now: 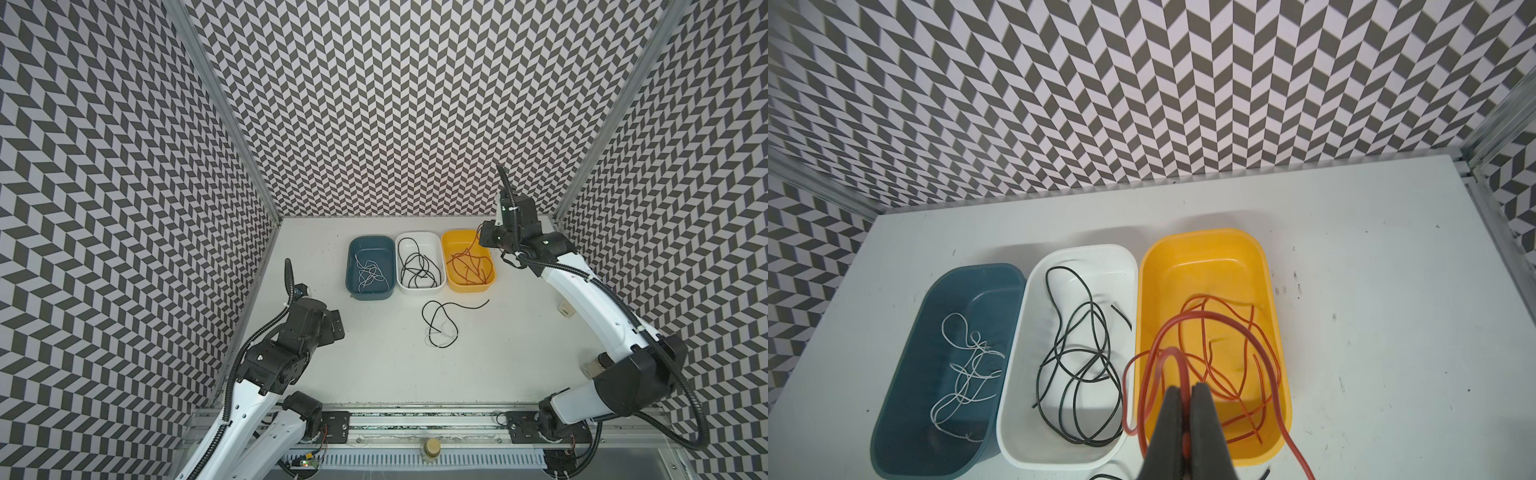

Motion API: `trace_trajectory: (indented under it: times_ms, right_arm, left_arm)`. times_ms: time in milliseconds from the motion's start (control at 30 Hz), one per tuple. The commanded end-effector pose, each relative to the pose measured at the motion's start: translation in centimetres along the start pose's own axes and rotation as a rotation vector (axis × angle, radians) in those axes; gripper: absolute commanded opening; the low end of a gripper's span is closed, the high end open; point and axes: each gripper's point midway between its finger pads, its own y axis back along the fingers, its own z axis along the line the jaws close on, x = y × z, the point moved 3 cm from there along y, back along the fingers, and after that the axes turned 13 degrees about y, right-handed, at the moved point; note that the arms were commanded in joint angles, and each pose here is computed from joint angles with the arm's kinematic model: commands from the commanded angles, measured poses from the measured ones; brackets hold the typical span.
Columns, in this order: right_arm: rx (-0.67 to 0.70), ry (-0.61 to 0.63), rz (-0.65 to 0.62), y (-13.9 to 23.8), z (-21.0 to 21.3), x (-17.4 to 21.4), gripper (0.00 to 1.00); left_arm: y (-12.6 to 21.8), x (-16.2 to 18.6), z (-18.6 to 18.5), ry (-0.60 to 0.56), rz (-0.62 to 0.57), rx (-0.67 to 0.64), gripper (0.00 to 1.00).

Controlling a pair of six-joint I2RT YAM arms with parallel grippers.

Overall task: Untangle the cables
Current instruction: 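Lift the red wire and carry it over the yellow bin with the right gripper, then lower the red wire into the yellow bin and open the right gripper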

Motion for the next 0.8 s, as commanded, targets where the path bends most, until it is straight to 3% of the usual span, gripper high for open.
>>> trace_trajectory:
  times_ms: [0,200,767]
  right_arm:
    - [0.009,-0.037,-0.033,-1.0,0.0,-0.1,0.0]
    - [0.058,-0.048,0.052,-4.1,-0.4,3.3,0.0]
    - [0.002,-0.059,0.345,-11.0,1.3,12.2,0.0]
  left_arm:
    - [0.1,-0.3,0.1,0.006,-0.016,-0.001,1.0]
    - [0.1,-0.3,0.0,0.006,-0.014,0.001,1.0]
    - [0.1,-0.3,0.0,0.006,-0.013,0.005,1.0]
